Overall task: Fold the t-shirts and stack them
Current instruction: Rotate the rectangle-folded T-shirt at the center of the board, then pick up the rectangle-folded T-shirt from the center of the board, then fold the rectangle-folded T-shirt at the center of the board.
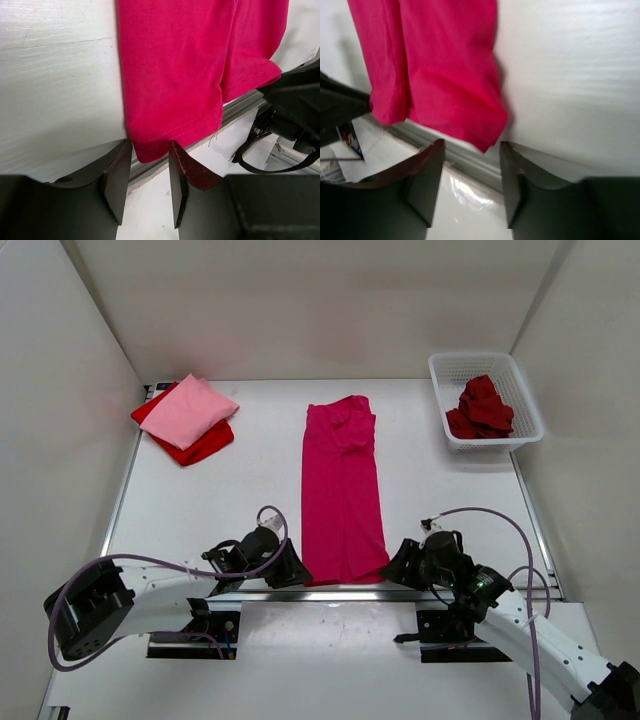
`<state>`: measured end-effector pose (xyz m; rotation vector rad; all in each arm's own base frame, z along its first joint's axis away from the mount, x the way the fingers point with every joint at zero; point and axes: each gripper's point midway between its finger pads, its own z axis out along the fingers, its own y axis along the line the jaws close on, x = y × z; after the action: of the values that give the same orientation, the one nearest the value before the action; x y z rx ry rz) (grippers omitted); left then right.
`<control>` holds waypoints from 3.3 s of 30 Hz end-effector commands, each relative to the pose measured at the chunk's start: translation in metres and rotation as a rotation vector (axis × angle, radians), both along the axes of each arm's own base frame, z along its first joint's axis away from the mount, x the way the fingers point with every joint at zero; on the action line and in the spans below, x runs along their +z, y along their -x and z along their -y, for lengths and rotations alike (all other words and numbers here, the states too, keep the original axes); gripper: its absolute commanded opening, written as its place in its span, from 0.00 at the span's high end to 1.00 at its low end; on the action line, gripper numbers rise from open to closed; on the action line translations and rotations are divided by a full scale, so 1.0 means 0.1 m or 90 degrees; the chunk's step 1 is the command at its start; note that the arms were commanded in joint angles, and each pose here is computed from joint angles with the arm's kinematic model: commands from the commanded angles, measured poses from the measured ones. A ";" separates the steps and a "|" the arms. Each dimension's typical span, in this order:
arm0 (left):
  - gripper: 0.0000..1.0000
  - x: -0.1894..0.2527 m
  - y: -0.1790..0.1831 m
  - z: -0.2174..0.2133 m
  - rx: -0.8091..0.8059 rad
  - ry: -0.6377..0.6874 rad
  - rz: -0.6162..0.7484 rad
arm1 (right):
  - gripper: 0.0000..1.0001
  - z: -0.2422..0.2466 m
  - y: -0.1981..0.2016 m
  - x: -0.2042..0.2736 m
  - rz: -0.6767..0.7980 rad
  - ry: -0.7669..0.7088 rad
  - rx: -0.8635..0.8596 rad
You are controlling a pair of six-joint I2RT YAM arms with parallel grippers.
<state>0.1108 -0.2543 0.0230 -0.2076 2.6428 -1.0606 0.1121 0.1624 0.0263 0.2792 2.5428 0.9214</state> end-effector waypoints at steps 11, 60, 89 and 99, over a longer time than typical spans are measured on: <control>0.51 -0.16 0.01 -0.10 0.014 -0.029 -0.008 | 0.48 -0.02 -0.19 0.30 0.039 -0.116 -0.030; 1.00 -0.07 0.03 -0.16 -0.024 -0.035 -0.002 | 0.62 -0.12 -0.10 0.04 -0.012 -0.104 -0.024; 1.00 1.07 -1.30 -0.35 0.058 -0.063 0.131 | 1.00 -0.08 -1.18 1.13 0.141 -0.020 0.027; 1.00 1.07 -2.12 -0.23 0.089 -0.105 0.140 | 1.00 -0.14 -2.04 1.08 0.145 -0.018 0.018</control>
<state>0.2995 -0.2318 0.1183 -0.2535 2.5110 -0.7991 0.2801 0.1709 0.1100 0.2322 2.4507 0.9265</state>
